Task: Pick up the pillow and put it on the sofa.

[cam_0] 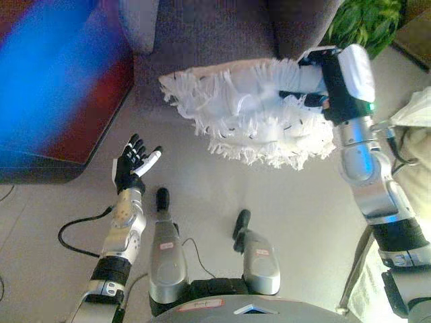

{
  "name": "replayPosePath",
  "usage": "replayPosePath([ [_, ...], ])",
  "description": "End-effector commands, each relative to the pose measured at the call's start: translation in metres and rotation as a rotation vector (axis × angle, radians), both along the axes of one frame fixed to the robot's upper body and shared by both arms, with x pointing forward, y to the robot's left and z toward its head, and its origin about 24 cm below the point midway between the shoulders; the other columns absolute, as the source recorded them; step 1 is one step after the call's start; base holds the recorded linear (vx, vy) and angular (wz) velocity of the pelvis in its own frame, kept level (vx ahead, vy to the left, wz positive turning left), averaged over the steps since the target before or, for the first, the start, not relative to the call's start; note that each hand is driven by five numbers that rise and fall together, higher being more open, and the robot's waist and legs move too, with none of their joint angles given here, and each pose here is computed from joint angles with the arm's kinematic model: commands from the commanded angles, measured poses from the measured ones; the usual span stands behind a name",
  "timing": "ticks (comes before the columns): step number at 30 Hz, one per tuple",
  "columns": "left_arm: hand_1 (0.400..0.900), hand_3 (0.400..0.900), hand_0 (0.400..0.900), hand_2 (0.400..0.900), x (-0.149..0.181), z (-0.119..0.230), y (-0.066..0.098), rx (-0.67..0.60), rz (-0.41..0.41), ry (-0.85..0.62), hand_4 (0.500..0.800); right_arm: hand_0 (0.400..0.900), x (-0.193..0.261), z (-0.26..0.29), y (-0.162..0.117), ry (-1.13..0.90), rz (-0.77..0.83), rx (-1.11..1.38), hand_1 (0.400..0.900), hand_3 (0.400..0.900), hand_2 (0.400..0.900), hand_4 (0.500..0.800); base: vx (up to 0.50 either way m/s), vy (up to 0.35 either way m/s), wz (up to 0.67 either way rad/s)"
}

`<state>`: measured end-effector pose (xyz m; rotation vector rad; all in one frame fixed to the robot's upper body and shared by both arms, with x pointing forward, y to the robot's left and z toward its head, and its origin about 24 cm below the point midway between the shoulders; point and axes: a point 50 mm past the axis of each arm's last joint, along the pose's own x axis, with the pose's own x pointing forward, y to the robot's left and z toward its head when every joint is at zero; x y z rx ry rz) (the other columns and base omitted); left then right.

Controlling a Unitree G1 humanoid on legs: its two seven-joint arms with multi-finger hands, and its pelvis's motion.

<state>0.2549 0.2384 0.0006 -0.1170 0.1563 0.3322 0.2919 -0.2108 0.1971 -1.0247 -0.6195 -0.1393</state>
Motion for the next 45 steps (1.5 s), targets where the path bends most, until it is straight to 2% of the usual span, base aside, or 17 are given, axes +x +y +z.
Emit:
replayPosePath([
  [1, 0.9, 0.9, 0.9, 0.9, -0.018, -0.004, -0.002, 0.062, -0.048, -0.018, 0.8, 0.4, -0.024, 0.068, -0.003, -0.372, 0.077, 0.064, 0.4, 0.4, 0.4, 0.5, 0.091, 0.046, -0.05],
  [5, 0.9, 0.9, 0.9, 0.9, -0.025, -0.009, -0.004, 0.034, -0.064, -0.002, 0.8, 0.4, -0.013, 0.078, -0.019, -0.341, 0.073, 0.163, 0.4, 0.4, 0.4, 0.5, 0.048, 0.004, 0.07],
  [10, 0.9, 0.9, 0.9, 0.9, -0.03, -0.012, -0.001, 0.014, -0.065, 0.012, 0.8, 0.4, -0.003, 0.085, -0.026, -0.322, 0.068, 0.208, 0.4, 0.4, 0.4, 0.5, 0.022, -0.022, 0.1],
  [18, 0.9, 0.9, 0.9, 0.9, -0.035, -0.004, 0.006, 0.013, -0.104, -0.012, 0.8, 0.4, 0.055, 0.137, -0.044, -0.208, -0.055, 0.231, 0.4, 0.4, 0.4, 0.5, 0.001, -0.039, 0.13],
  [23, 0.9, 0.9, 0.9, 0.9, -0.03, 0.008, 0.005, 0.017, -0.164, -0.066, 0.8, 0.4, 0.077, 0.169, -0.075, -0.13, -0.269, 0.277, 0.4, 0.4, 0.4, 0.5, -0.015, -0.063, 0.29],
  [24, 0.9, 0.9, 0.9, 0.9, -0.025, 0.016, 0.003, 0.027, -0.205, -0.097, 0.8, 0.4, 0.076, 0.172, -0.095, -0.091, -0.404, 0.242, 0.4, 0.4, 0.4, 0.5, 0.015, -0.073, 0.33],
  [25, 0.9, 0.9, 0.9, 0.9, -0.024, 0.016, 0.002, 0.02, -0.204, -0.103, 0.8, 0.62, 0.076, 0.177, -0.094, -0.097, -0.401, 0.237, 0.62, 0.62, 0.62, 0.632, 0.014, -0.081, 0.36],
  [26, 0.9, 0.9, 0.9, 0.9, -0.021, 0.02, -0.001, 0.023, -0.222, -0.12, 0.8, 0.9, 0.072, 0.176, -0.107, -0.095, -0.472, 0.252, 0.9, 0.9, 0.9, 0.8, 0.033, -0.039, 0.28],
  [27, 0.9, 0.9, 0.9, 0.9, -0.013, 0.026, -0.006, 0.036, -0.268, -0.143, 0.8, 0.9, 0.066, 0.179, -0.122, -0.08, -0.536, 0.264, 0.9, 0.9, 0.9, 0.8, 0.077, -0.046, 0.25],
  [29, 0.9, 0.9, 0.9, 0.9, -0.011, 0.027, -0.008, 0.039, -0.275, -0.148, 0.8, 0.9, 0.062, 0.185, -0.126, -0.105, -0.55, 0.296, 0.9, 0.9, 0.9, 0.8, 0.057, 0.0, 0.09],
  [33, 0.9, 0.9, 0.9, 0.9, -0.01, 0.022, -0.01, 0.032, -0.266, -0.125, 0.8, 0.9, 0.066, 0.194, -0.107, -0.164, -0.48, 0.295, 0.9, 0.9, 0.9, 0.8, 0.044, 0.021, 0.0],
  [37, 0.9, 0.9, 0.9, 0.9, -0.011, 0.017, -0.012, 0.037, -0.249, -0.098, 0.8, 0.9, 0.071, 0.193, -0.076, -0.238, -0.275, 0.393, 0.9, 0.9, 0.9, 0.8, 0.033, 0.041, -0.11],
  [38, 0.9, 0.9, 0.9, 0.9, -0.011, 0.017, -0.012, 0.039, -0.249, -0.098, 0.8, 0.9, 0.071, 0.192, -0.076, -0.238, -0.276, 0.394, 0.9, 0.9, 0.9, 0.8, 0.005, 0.062, -0.22],
  [40, 0.9, 0.9, 0.9, 0.9, -0.01, 0.015, -0.013, 0.045, -0.241, -0.086, 0.8, 0.9, 0.071, 0.184, -0.048, -0.267, -0.103, 0.421, 0.9, 0.9, 0.9, 0.8, 0.012, 0.066, -0.3],
  [41, 0.9, 0.9, 0.9, 0.9, -0.01, 0.014, -0.013, 0.048, -0.242, -0.083, 0.8, 0.9, 0.071, 0.182, -0.049, -0.265, -0.105, 0.424, 0.9, 0.9, 0.9, 0.8, 0.024, 0.062, -0.36],
  [42, 0.9, 0.9, 0.9, 0.9, -0.011, 0.012, -0.013, 0.046, -0.233, -0.074, 0.8, 0.9, 0.067, 0.171, -0.034, -0.278, 0.0, 0.449, 0.9, 0.9, 0.9, 0.8, 0.037, 0.063, -0.39],
  [45, 0.9, 0.9, 0.9, 0.9, -0.011, 0.011, -0.014, 0.049, -0.226, -0.07, 0.8, 0.9, 0.057, 0.137, -0.019, -0.267, 0.134, 0.491, 0.9, 0.9, 0.9, 0.8, 0.037, 0.07, -0.49],
])
